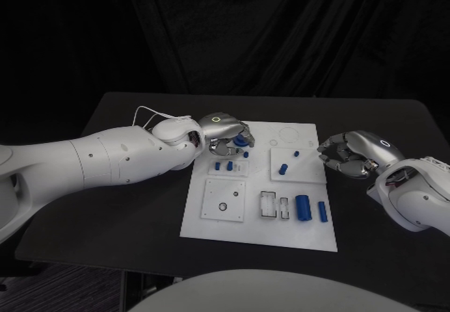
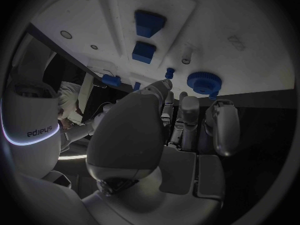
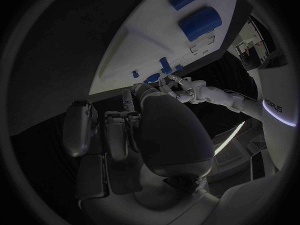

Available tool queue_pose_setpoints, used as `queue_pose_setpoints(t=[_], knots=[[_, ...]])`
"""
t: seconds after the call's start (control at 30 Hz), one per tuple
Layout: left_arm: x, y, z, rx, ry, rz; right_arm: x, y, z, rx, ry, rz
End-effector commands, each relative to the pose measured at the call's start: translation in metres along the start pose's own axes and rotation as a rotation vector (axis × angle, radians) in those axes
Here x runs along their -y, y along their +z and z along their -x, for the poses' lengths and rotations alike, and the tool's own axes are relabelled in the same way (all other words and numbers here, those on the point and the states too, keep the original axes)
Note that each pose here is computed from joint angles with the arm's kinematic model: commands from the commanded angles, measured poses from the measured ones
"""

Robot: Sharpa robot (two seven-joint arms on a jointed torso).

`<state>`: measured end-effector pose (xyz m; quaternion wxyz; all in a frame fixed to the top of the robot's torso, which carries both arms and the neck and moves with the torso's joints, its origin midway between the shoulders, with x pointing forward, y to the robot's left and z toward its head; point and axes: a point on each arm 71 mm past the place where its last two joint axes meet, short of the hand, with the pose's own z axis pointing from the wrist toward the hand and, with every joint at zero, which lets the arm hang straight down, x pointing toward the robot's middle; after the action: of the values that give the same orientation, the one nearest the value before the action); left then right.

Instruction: Assemble the parts on the task board

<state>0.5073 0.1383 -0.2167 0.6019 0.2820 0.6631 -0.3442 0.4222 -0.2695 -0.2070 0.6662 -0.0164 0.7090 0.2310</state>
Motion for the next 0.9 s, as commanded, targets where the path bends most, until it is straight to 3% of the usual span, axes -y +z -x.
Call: queue_pose_setpoints(t=[0.03, 0.9], knots=[[0.0018, 0.002, -0.0033, -0.03, -0.002, 0.006, -0.001, 0.0, 0.0, 0.009, 0.002, 0.004], [0.007, 0.0093, -0.0141, -0.1, -0.026, 0.013, -0.002, -0.001, 0.0, 0.007, 0.004, 0.005]])
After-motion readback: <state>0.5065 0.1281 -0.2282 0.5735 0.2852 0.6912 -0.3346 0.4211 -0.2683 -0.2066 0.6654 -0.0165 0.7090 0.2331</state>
